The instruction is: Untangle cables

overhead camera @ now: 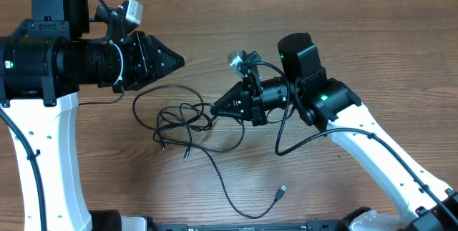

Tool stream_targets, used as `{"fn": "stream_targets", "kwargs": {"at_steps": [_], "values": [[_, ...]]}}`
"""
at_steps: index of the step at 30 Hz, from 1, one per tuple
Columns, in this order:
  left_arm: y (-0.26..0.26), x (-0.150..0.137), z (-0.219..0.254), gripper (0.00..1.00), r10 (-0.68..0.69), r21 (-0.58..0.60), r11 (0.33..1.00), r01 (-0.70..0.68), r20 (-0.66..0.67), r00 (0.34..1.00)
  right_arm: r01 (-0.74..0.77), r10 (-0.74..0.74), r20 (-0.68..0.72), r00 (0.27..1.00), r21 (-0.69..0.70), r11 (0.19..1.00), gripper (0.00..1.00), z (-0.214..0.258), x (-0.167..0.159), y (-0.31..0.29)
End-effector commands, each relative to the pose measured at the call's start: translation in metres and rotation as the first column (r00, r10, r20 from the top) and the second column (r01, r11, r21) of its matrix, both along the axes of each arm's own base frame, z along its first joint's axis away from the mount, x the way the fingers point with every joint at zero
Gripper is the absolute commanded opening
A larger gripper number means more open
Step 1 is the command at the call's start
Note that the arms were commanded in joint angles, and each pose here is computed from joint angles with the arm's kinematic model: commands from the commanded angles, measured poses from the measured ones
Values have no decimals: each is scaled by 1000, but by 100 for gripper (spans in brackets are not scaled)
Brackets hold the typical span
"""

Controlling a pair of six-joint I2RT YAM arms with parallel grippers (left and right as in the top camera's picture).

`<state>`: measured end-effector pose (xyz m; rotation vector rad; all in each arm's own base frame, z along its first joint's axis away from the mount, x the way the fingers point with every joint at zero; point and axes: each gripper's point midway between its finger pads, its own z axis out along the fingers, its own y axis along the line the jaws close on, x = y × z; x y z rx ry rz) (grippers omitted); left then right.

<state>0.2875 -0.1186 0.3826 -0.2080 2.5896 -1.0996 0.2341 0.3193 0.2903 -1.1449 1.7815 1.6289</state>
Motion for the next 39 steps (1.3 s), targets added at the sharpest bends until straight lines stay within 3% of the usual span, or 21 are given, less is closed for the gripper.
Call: {"fn": "stream_targets", "kwargs": {"at_steps": [1, 11, 18, 29, 39], "values": [[7, -5, 3, 40, -3, 70, 998, 0, 52, 999, -63, 63, 2, 998, 54, 997, 4, 23, -19, 2], [8, -10, -12, 50, -15, 147, 989, 13, 15, 1000, -38, -25, 278, 960, 220, 975, 4, 96, -23, -10], [8, -12, -38, 52, -36, 158, 986, 46, -67, 997, 95, -178, 330, 927, 253, 963, 4, 116, -1, -40], [9, -31, -109, 53, -76, 159, 979, 129, -304, 950, 266, -364, 356, 861, 295, 918, 4, 136, 35, -86], [9, -32, -136, 55, -84, 152, 978, 146, -355, 931, 366, -458, 353, 816, 298, 882, 4, 137, 58, -111]]}}
